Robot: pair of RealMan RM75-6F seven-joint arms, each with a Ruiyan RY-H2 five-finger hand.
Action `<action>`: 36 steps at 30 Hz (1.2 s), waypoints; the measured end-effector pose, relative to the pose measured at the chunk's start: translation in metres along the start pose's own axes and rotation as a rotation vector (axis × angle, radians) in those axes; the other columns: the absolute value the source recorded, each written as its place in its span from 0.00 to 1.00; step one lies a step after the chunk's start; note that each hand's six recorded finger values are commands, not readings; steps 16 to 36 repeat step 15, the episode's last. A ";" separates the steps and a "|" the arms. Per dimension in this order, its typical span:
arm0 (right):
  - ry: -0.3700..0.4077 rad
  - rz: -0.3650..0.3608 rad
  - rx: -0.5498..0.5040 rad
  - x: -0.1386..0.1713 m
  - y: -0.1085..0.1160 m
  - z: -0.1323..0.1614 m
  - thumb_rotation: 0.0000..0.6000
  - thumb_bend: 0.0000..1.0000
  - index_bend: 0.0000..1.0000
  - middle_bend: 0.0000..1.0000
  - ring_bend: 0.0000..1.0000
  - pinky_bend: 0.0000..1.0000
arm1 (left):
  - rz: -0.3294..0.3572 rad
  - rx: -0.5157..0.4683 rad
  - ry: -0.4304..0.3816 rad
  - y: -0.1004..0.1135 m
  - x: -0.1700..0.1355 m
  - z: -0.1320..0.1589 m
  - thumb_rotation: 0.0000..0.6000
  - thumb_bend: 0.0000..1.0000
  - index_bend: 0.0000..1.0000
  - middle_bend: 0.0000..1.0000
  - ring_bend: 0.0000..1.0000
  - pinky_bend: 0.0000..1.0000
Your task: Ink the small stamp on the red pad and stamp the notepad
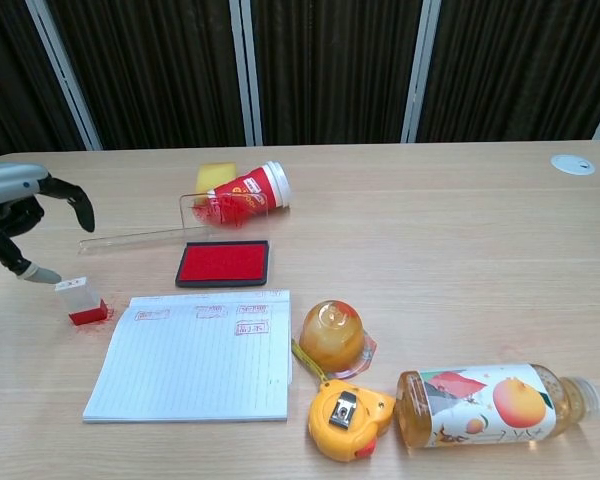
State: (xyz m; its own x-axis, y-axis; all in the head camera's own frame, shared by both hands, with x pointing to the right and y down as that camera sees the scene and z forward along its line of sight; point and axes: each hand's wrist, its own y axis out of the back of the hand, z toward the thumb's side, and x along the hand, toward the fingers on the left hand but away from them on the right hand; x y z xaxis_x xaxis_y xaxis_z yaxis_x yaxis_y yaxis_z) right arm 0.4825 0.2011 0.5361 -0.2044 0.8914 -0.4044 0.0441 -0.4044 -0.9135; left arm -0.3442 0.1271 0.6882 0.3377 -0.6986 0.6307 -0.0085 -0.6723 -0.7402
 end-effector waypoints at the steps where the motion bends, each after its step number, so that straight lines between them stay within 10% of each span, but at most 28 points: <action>1: 0.003 -0.002 -0.002 0.001 0.001 0.001 1.00 0.00 0.00 0.00 0.00 0.00 | 0.013 -0.004 -0.001 0.005 -0.004 0.001 1.00 0.00 0.28 0.18 0.56 0.66; 5: 0.027 -0.013 -0.018 0.004 0.005 0.006 1.00 0.00 0.00 0.00 0.00 0.00 | 0.084 -0.015 0.004 0.029 -0.027 0.002 1.00 0.00 0.09 0.02 0.13 0.23; 8: 0.042 -0.015 -0.028 0.007 0.008 0.009 1.00 0.00 0.00 0.00 0.00 0.00 | 0.158 -0.009 0.032 0.047 -0.052 0.002 1.00 0.00 0.01 0.00 0.00 0.02; 15: 0.076 -0.033 -0.040 0.012 0.014 0.014 1.00 0.00 0.00 0.00 0.00 0.00 | 0.297 0.005 0.160 0.066 -0.112 -0.004 1.00 0.00 0.00 0.00 0.00 0.00; 36: 0.076 -0.033 -0.040 0.012 0.014 0.014 1.00 0.00 0.00 0.00 0.00 0.00 | 0.297 0.005 0.160 0.066 -0.112 -0.004 1.00 0.00 0.00 0.00 0.00 0.00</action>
